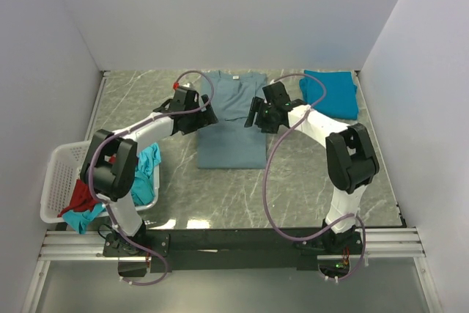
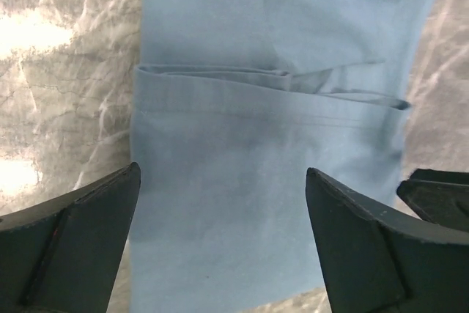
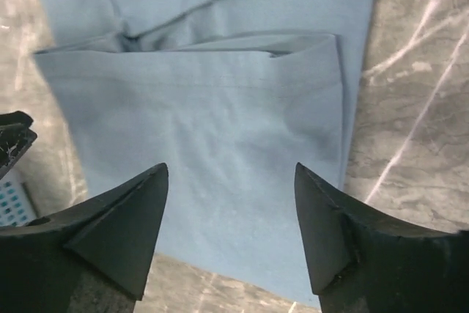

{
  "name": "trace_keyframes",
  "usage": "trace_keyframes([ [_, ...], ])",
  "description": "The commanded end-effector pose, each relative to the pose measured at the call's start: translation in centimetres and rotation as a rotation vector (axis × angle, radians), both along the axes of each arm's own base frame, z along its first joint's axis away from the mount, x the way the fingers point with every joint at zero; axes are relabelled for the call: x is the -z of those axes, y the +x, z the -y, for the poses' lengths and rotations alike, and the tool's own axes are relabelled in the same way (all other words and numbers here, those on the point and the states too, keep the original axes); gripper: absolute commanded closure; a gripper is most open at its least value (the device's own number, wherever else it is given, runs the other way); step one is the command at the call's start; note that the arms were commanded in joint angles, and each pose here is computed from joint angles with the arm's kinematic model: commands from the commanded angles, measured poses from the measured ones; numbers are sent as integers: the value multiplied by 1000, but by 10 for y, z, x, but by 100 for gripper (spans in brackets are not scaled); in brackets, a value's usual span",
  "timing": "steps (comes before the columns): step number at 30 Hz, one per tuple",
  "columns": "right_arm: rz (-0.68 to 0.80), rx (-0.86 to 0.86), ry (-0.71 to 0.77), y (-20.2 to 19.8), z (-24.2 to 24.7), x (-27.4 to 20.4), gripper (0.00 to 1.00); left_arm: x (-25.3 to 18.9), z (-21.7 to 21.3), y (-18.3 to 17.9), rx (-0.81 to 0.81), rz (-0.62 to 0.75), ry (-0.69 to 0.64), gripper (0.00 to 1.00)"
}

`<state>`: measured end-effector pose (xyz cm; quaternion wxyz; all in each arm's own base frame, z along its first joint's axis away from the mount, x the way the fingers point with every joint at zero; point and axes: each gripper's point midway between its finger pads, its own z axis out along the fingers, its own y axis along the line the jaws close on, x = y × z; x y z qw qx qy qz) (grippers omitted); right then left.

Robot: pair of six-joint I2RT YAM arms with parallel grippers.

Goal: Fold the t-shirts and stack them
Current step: Fold the tshirt

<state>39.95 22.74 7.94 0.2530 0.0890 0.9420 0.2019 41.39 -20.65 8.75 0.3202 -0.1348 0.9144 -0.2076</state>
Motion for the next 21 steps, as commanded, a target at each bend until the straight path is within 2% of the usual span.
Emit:
trace_keyframes([
  [1,126,-8,63,3,-1,-46,23,-52,6,5,13,131,-68,1],
  [2,131,-9,66,0,0,-48,23,-63,4,2,11,154,-81,1],
  [8,141,-34,122,-37,4,-53,18,-62,-2,-33,13,137,-126,1],
  [16,57,-41,129,-94,16,-16,16,-24,-18,-95,-4,48,-134,1],
  [21,-1,-33,142,-110,17,7,16,4,-24,-125,-5,-12,-130,1],
])
